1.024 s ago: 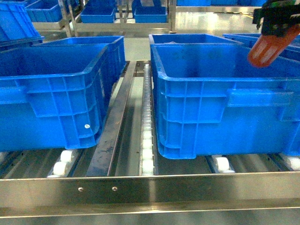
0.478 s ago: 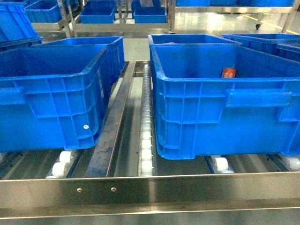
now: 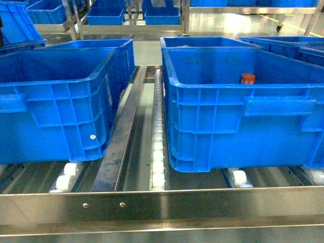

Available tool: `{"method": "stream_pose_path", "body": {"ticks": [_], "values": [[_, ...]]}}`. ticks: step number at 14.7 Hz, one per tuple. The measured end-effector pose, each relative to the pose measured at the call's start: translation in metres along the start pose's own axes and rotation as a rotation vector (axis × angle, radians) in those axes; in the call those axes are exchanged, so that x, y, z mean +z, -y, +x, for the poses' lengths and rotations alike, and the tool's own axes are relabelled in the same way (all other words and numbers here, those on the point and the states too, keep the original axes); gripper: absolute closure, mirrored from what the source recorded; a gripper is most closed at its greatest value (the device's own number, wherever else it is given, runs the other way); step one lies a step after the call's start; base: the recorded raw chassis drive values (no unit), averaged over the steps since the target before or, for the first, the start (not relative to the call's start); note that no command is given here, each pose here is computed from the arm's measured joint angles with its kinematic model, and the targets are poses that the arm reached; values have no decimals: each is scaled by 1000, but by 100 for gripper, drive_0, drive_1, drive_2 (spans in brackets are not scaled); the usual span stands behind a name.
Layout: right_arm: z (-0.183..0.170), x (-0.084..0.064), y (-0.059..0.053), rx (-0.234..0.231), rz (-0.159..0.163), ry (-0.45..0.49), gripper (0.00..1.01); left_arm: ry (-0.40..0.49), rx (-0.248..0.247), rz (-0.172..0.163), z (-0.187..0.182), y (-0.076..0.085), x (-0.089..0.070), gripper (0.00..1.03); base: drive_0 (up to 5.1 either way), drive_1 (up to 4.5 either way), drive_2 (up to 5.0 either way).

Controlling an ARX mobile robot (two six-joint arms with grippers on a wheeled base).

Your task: Sort blue parts and orange caps into right shelf containers

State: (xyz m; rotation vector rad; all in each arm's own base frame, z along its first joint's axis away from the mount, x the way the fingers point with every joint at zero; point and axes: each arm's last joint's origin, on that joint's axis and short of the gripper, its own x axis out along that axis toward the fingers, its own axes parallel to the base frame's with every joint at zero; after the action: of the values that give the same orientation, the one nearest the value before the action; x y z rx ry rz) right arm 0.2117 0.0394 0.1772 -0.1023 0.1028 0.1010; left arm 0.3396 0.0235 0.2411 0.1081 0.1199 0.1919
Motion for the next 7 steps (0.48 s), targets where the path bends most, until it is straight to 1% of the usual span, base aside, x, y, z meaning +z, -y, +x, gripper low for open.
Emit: {"method": "stream_pose_path", "body": {"ticks": [1,2,3,4,5,6,7], "values": [[0,0,0,0,0,0,3,62,-5,-28,-25,-1,7,3,0,0,0],[0,0,0,0,0,0,3,188,-101,-73,-52,-3,7,17,0,0,0],[0,1,0,-15,12,19,4,176,-165,-83,-64,-2,-8,28,0,0,0],[-6,-2,2,-73,52,86,17,110,-180,-88,-76,-1,-32,41,0,0,0],[-14,-8,6,-89,68,93,28,77,-177,-98,-89,5,-47,54,0,0,0],[-21,-14,9,-105,81,113,37,87,-188,-98,-98,8,-50,63,0,0,0],[-28,-22,13,-109,82,70,50,124,-206,-100,-109,9,-48,74,0,0,0]]}}
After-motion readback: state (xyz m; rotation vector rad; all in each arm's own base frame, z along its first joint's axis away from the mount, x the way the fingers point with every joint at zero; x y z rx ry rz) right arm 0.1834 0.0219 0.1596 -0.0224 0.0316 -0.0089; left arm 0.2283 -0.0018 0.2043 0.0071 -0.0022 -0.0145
